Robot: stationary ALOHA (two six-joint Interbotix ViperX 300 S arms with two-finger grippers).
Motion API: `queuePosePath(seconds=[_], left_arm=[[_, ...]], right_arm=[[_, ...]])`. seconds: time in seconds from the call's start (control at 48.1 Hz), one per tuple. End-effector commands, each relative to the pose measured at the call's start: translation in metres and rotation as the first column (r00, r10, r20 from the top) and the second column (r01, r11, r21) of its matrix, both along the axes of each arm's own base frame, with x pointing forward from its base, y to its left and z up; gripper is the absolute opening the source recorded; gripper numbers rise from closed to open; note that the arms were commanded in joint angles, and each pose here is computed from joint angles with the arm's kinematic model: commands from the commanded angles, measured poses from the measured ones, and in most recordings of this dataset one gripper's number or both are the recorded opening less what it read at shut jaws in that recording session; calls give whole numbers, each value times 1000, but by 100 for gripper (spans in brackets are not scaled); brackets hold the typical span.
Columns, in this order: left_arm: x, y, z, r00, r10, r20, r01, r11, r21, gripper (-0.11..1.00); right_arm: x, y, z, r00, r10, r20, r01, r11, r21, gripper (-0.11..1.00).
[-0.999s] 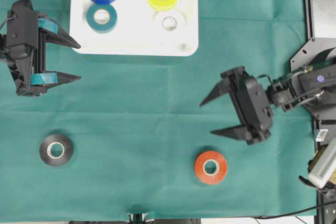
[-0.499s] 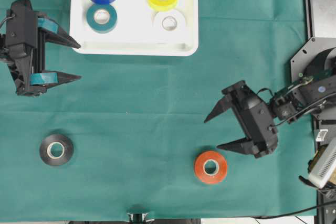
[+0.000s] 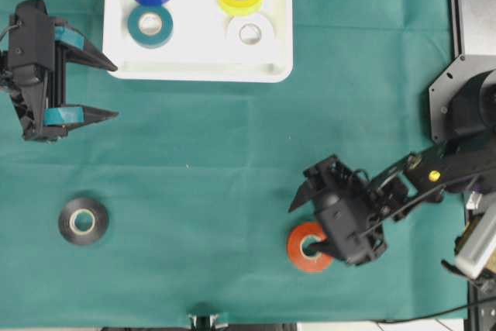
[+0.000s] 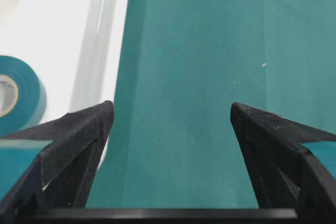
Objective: Put the tape alternately from left to right into the white case.
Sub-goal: 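Move the right gripper down to the orange-red tape roll and grip it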
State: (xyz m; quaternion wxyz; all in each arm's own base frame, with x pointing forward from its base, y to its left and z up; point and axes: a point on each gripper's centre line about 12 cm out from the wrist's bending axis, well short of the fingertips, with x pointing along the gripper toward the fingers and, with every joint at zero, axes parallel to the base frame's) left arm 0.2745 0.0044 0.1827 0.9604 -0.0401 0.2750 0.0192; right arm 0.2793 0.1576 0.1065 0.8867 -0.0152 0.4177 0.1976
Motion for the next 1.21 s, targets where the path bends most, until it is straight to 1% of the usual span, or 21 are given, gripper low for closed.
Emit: queuePosePath(seconds=[0.0, 0.208, 0.707, 0.791, 0.936, 0.999, 1.04, 1.186], left_arm=[[3, 0, 7, 1000, 0, 28, 0, 1000, -2, 97], [3, 0, 5, 1000, 0, 23, 0, 1000, -2, 97], [0, 0, 3, 1000, 2, 18, -2, 1000, -5, 97], [-1, 0, 3, 1000, 2, 17, -2, 1000, -5, 97], [-1, 0, 3, 1000, 2, 17, -2, 1000, -5, 97], [-1, 0, 3, 1000, 2, 17, -2, 1000, -5, 97], [-1, 0, 3, 1000, 2, 17, -2, 1000, -5, 97], [0, 0, 3, 1000, 2, 18, -2, 1000, -5, 97]], right_arm=[[8, 7, 4, 1000, -6, 0, 6, 1000, 5, 58], [10, 12, -4, 999, -17, -30, 17, 1000, 3, 58], [14, 15, -3, 1000, -17, -26, 17, 1000, 6, 57], [14, 15, -3, 1000, -17, -26, 17, 1000, 6, 49], [13, 15, -3, 1000, -15, -27, 15, 1000, 6, 16], [13, 14, -3, 999, -15, -28, 15, 1000, 5, 5], [13, 15, -3, 1000, -14, -28, 14, 1000, 5, 2], [13, 15, -2, 1000, -14, -25, 14, 1000, 7, 2]])
